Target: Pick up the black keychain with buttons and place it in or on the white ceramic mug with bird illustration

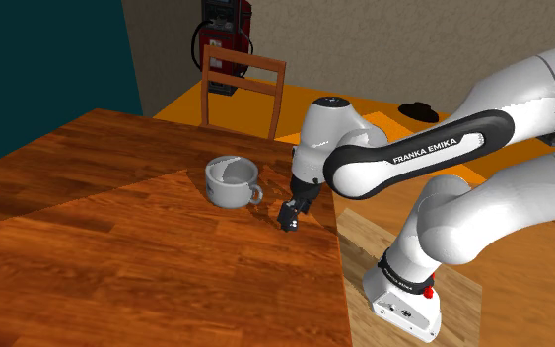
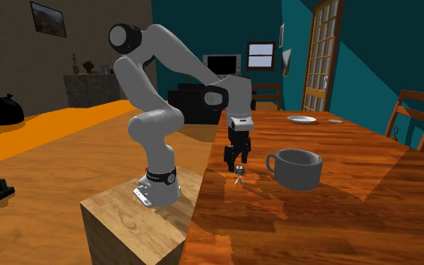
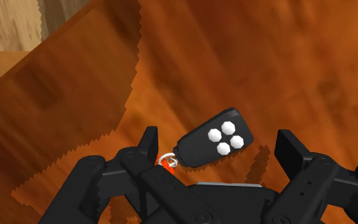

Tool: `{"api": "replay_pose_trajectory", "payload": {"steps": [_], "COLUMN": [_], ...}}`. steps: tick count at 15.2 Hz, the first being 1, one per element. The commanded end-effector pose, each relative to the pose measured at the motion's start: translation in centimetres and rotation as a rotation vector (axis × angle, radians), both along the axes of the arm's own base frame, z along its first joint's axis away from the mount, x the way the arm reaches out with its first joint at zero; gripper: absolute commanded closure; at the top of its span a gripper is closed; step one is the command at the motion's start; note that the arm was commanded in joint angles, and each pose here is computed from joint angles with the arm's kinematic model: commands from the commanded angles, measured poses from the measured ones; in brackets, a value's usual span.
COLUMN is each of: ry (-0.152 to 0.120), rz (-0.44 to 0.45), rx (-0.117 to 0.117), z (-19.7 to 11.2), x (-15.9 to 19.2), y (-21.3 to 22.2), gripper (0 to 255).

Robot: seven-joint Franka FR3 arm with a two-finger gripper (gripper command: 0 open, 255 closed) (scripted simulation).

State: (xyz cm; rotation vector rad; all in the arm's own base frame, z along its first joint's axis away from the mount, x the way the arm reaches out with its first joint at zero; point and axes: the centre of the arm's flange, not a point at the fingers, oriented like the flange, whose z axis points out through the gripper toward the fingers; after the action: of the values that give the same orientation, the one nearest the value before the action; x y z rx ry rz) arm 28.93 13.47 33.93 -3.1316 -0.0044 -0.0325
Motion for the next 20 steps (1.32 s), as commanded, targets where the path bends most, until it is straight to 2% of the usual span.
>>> {"api": "replay_pose_trajectory", "payload": {"steps": [1, 2, 3, 12, 20], "ry": [0.000, 0.000, 0.000, 0.000, 0.000], "rz": [0.000, 0.000, 0.000, 0.000, 0.000], "rx": [0.000, 0.000, 0.000, 0.000, 0.000], "z": [0.0, 0.0, 0.0, 0.0, 4.2], "x": [0.0, 0.0, 0.0, 0.0, 0.0], "y": [0.0, 0.0, 0.0, 0.0, 0.0], "gripper": [0, 0, 255, 255, 255]}}
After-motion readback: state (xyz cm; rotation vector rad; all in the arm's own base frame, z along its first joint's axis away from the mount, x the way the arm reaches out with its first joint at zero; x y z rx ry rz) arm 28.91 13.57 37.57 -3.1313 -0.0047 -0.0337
